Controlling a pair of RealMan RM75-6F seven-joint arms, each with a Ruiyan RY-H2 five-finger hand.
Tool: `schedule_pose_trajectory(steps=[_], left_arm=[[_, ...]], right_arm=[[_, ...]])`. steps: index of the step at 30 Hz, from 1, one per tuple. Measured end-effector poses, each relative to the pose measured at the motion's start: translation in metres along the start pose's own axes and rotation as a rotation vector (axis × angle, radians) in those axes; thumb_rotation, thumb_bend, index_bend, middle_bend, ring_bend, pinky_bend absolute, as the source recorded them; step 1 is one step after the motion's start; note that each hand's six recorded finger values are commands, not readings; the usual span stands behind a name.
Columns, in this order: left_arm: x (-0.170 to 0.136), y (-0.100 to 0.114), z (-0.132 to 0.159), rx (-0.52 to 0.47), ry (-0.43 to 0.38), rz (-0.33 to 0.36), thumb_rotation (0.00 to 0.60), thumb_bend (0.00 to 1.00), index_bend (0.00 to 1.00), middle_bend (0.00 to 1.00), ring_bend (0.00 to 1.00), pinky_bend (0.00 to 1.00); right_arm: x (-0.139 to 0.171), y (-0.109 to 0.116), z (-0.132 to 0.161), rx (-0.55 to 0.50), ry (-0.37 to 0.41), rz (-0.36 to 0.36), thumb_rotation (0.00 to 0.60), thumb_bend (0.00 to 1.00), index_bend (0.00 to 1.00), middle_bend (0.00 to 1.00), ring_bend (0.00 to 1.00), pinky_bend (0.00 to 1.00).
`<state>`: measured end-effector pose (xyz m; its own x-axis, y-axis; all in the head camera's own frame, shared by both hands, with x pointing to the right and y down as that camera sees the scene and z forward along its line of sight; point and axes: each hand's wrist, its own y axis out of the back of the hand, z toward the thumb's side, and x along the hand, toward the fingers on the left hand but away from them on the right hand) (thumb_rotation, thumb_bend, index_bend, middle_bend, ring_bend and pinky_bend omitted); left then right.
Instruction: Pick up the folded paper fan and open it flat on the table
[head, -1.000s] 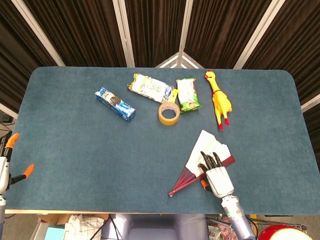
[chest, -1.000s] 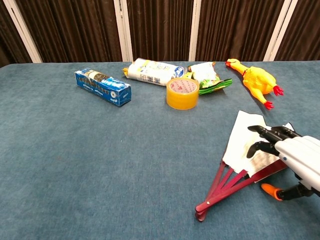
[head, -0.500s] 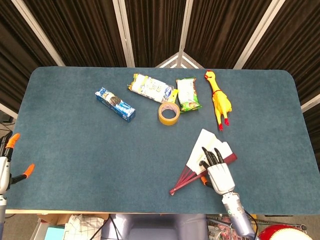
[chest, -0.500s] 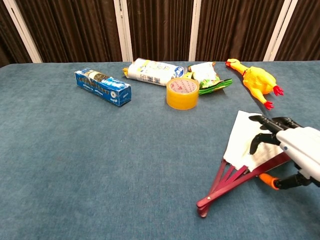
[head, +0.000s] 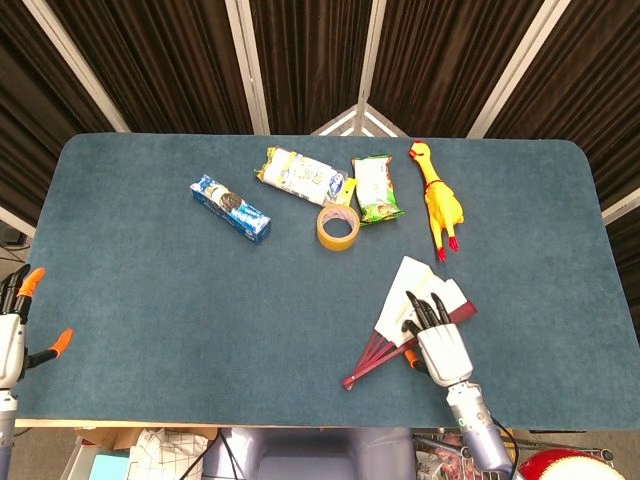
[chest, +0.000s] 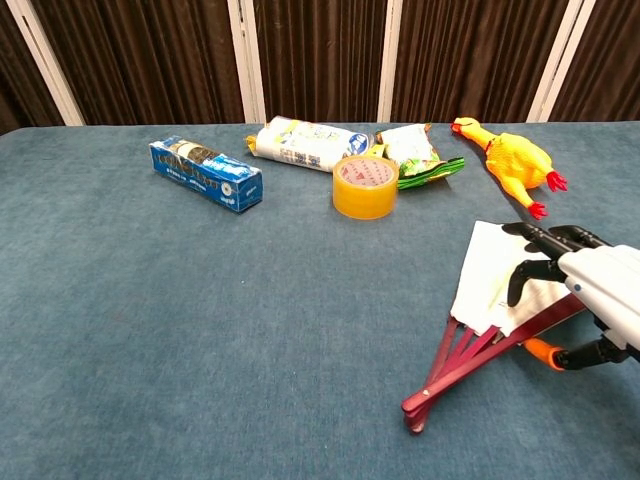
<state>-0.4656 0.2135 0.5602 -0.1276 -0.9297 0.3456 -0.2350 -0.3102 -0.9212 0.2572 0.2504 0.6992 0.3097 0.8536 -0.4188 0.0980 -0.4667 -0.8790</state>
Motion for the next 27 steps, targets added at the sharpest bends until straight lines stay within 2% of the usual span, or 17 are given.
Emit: schedule_pose_trajectory(steps=[9,16,27], left_arm=[[0.000,0.002,-0.001,-0.003,0.004,0.004,0.600,0.34,0.11,0.00,0.00,0.00],[0.000,-0.001,-0.001,0.002,0.005,-0.004,0.600,0.34,0.11,0.00,0.00,0.00],[-0.002,0.000,0.000,0.000,0.000,-0.007,0.600,0.34,0.12,0.00,0.00,0.00]], right_arm=[[-0.004,-0.009,-0.002,0.017,0.004,0.024,0.600,0.32,0.51,0.08,0.17,0.07],[-0.008,-0.013,-0.001,0.012,0.012,0.022,0.600,0.34,0.63,0.12,0.20,0.10],[-0.009,-0.011,-0.003,-0.017,0.026,-0.004,0.600,0.37,0.67,0.13,0.21,0.11]])
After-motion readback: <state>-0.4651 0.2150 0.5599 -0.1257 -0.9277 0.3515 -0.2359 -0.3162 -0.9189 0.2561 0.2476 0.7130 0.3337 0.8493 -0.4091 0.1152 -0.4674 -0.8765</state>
